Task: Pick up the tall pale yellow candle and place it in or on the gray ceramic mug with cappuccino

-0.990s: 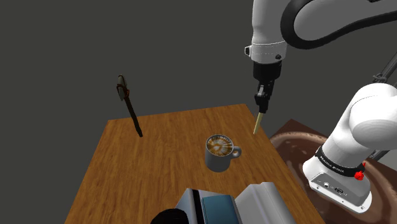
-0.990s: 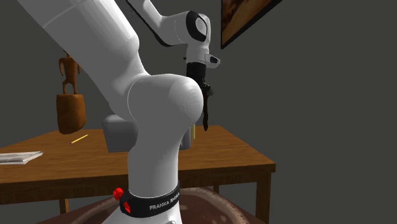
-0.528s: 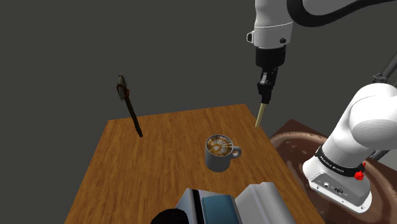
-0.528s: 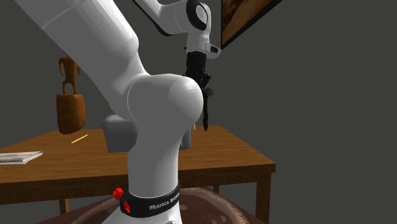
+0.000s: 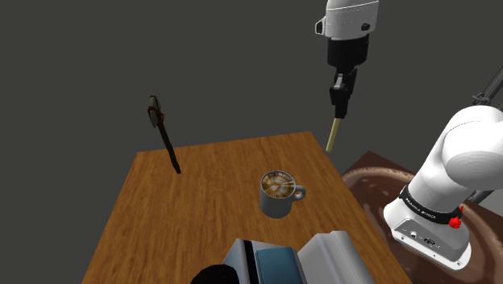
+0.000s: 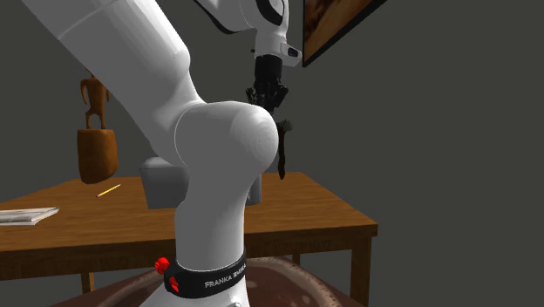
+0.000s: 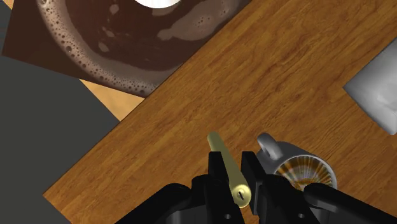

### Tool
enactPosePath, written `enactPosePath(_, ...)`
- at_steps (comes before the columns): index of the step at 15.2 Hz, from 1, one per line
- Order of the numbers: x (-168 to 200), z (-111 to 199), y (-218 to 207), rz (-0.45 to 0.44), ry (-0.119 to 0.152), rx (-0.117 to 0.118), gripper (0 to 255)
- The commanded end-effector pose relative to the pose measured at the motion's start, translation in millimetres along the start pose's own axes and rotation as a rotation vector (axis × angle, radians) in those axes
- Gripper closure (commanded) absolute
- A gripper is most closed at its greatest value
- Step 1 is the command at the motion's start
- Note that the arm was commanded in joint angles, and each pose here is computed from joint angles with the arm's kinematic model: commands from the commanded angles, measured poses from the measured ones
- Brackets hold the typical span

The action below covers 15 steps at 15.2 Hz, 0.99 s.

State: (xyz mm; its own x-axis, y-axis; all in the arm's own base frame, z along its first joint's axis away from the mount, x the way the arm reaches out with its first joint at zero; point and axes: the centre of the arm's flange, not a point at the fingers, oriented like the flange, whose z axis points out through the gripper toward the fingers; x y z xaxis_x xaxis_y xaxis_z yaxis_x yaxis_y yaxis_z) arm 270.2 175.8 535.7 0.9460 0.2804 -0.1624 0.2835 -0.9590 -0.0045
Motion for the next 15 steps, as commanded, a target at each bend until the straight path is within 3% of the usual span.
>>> enactPosePath(1,-2,-11,1,0.000,0.000,0.000,255)
enactPosePath(14,59,-82,-132,0.000,0.000,0.000,255)
enactPosePath(15,60,-77,-132,0.000,0.000,0.000,255)
